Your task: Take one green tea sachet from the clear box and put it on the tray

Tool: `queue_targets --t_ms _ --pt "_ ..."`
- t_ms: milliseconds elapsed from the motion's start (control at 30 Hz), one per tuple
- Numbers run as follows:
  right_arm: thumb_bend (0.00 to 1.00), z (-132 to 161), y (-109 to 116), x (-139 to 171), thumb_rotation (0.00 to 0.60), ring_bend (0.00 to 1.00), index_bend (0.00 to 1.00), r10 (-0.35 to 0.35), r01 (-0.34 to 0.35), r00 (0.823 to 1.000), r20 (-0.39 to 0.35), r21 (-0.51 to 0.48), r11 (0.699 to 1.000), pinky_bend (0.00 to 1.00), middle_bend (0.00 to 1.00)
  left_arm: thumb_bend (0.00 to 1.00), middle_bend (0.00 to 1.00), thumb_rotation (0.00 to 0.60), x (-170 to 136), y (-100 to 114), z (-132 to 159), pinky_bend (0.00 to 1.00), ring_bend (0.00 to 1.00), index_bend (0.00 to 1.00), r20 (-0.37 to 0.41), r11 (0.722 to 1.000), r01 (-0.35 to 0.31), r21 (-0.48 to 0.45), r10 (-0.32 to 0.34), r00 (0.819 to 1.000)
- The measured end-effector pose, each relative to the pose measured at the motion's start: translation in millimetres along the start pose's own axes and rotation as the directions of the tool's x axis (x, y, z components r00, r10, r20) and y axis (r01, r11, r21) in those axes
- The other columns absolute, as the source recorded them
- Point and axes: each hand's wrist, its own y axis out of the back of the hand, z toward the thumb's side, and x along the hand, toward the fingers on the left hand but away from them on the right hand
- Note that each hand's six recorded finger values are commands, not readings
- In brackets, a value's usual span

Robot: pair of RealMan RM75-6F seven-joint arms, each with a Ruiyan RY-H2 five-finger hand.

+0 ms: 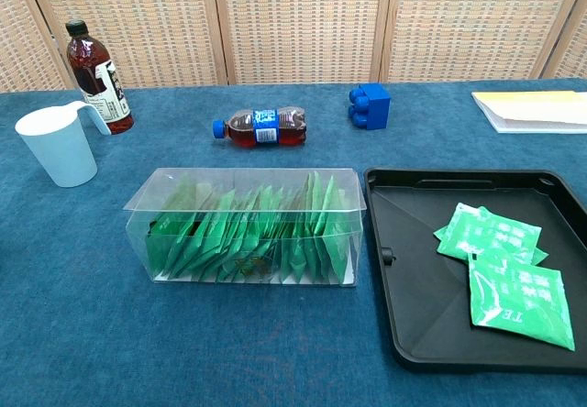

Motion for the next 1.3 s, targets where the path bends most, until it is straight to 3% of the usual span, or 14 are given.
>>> queue_targets --t_ms 267,500,567,700,800,933,1000,1300 --pt "0.00 7 -1 -3 0.600 0.00 0.00 0.006 -0.007 0.999 -0.033 -0.010 1.000 0.00 0.00 0.12 0.00 0.600 0 1 -1 0.00 0.00 0.00 -0.003 1.000 -0.005 -0.006 0.004 1.000" --pt "0.00 33 2 -27 0.600 0.00 0.11 0.048 -0.067 0.985 -0.169 -0.110 0.992 0.00 0.00 0.12 0.00 0.600 2 0 -2 0.00 0.00 0.00 -0.007 1.000 -0.001 -0.005 0.001 1.000" --pt "0.00 49 6 -39 0.600 0.00 0.13 0.070 -0.114 0.969 -0.238 -0.178 0.977 0.00 0.00 0.12 0.00 0.600 3 -1 -3 0.00 0.00 0.00 -0.012 1.000 0.001 -0.005 -0.001 1.000" --pt "0.02 92 15 -65 0.600 0.00 0.15 0.117 -0.229 0.914 -0.388 -0.256 0.939 0.00 0.00 0.12 0.00 0.600 6 -1 -4 0.00 0.00 0.00 -0.019 1.000 -0.001 -0.003 0.001 1.000" --pt "0.03 135 23 -84 0.600 0.00 0.15 0.148 -0.301 0.851 -0.503 -0.236 0.924 0.00 0.00 0.12 0.00 0.600 7 -2 -5 0.00 0.00 0.00 -0.024 1.000 0.004 0.000 -0.004 1.000" --pt "0.05 184 29 -99 0.600 0.00 0.16 0.181 -0.355 0.785 -0.593 -0.191 0.915 0.00 0.00 0.12 0.00 0.600 11 -4 -7 0.00 0.00 0.00 -0.030 1.000 0.013 0.006 -0.012 0.999" --pt "0.06 205 29 -105 0.600 0.00 0.16 0.193 -0.375 0.765 -0.615 -0.180 0.909 0.00 0.00 0.12 0.00 0.600 12 -5 -8 0.00 0.00 0.00 -0.034 1.000 0.016 0.007 -0.015 0.999" --pt "0.09 283 15 -114 0.600 0.00 0.18 0.240 -0.449 0.716 -0.656 -0.169 0.878 0.00 0.00 0.12 0.00 0.600 16 -8 -10 0.00 0.00 0.00 -0.043 1.000 0.031 -0.001 -0.031 0.999"
